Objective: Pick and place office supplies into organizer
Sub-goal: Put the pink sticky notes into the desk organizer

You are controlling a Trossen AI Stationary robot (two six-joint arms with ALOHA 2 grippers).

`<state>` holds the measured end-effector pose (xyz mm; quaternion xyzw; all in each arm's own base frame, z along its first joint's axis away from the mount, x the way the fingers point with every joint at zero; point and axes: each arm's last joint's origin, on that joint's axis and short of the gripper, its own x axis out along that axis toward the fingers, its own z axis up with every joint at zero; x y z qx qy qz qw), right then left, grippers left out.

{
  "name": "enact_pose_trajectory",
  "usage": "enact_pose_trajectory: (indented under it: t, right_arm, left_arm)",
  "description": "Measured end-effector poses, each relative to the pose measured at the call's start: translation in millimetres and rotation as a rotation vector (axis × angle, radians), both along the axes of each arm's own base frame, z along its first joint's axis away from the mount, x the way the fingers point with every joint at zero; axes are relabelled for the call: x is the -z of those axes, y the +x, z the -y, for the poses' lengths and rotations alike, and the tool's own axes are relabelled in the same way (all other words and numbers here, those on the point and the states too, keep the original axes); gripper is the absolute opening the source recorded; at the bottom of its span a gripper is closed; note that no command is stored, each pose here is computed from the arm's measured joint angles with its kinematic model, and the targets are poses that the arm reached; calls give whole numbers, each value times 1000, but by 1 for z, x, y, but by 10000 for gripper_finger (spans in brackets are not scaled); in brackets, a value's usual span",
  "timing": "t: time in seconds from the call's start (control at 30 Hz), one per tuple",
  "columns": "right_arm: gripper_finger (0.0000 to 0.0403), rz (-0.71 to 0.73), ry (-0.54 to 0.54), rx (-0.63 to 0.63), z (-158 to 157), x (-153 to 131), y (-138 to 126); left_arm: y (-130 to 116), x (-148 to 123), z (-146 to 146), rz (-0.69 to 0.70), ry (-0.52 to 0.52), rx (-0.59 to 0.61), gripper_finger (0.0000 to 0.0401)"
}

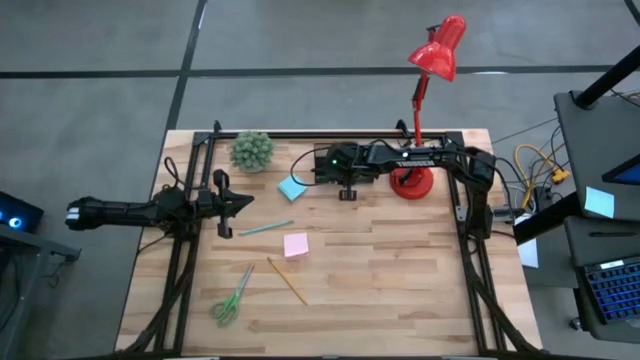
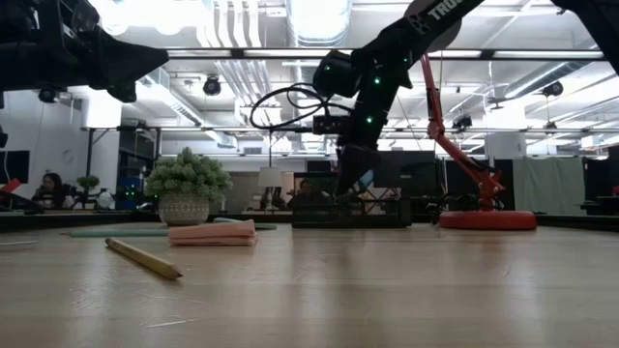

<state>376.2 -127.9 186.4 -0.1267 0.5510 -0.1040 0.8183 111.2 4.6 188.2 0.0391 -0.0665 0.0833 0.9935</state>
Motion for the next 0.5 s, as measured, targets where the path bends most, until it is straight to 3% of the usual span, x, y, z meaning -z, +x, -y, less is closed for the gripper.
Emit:
enact_pose_trajectory:
  t: [0.5]
  right_arm:
    - [48, 107, 21, -36, -38, -30, 3]
  left_arm:
    - [0, 0, 0, 0, 0, 0, 0]
